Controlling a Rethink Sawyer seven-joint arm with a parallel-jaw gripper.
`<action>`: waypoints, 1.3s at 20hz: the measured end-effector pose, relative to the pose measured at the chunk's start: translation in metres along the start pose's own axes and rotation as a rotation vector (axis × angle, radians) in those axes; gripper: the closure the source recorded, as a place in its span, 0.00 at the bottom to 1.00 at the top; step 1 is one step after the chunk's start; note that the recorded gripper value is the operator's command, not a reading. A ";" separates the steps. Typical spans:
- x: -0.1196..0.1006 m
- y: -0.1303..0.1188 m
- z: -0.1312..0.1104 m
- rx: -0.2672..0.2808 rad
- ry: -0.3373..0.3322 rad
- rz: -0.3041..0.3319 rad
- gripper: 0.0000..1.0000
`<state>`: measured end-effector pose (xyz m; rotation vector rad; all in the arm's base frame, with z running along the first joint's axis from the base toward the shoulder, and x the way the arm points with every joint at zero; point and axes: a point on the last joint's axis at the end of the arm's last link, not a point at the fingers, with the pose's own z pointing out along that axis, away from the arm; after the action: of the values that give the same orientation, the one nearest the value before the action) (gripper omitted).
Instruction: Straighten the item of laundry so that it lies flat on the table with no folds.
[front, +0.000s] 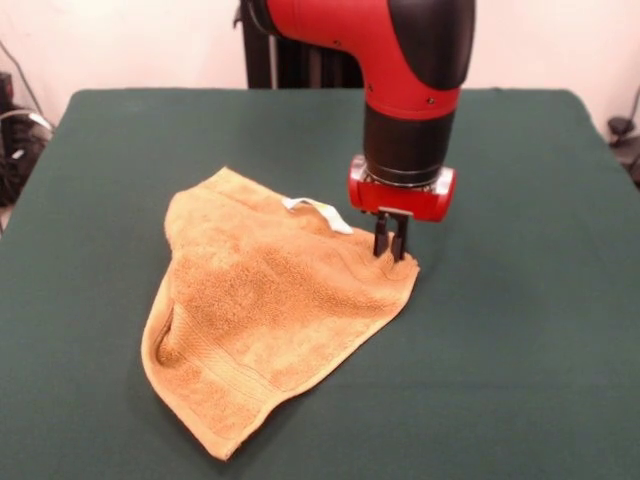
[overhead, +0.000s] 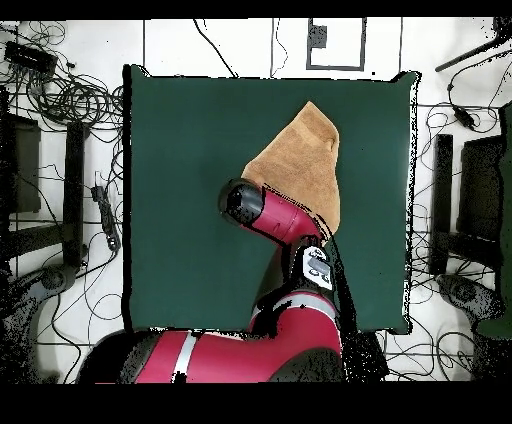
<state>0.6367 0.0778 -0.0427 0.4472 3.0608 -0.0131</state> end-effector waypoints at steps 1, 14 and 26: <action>0.000 0.000 0.000 -0.001 -0.001 0.004 1.00; 0.001 0.004 0.001 -0.004 -0.022 0.071 1.00; 0.016 0.058 0.000 -0.033 -0.020 0.093 1.00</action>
<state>0.6380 0.1383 -0.0431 0.5830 3.0125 0.0365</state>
